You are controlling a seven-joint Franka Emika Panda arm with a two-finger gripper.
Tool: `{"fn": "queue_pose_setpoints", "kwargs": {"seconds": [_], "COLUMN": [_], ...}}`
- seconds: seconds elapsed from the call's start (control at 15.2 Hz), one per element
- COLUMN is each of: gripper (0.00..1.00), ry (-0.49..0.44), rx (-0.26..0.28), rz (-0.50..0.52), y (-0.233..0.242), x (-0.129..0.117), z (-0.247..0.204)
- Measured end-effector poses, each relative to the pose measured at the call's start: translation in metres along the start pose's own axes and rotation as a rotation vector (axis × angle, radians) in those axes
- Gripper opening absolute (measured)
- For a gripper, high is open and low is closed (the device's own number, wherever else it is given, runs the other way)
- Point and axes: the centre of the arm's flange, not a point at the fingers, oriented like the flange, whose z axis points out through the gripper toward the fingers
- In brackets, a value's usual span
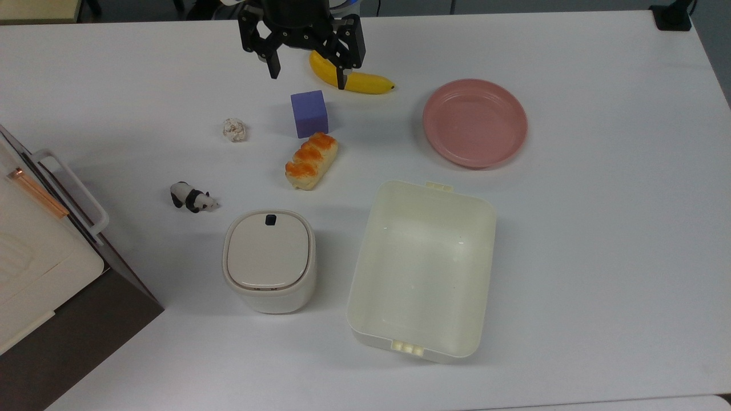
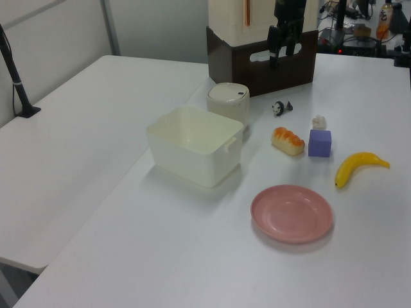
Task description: Open the trash can
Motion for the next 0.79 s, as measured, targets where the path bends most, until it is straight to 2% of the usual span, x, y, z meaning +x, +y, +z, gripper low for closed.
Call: {"fn": "queue_pose_setpoints", "kwargs": {"seconds": [0.79], "gripper": [1.00], "ry": [0.001], "rx": [-0.002], "rz": [0.007], "y": [0.0093], "x": [0.0024], "z": [-0.0001]}}
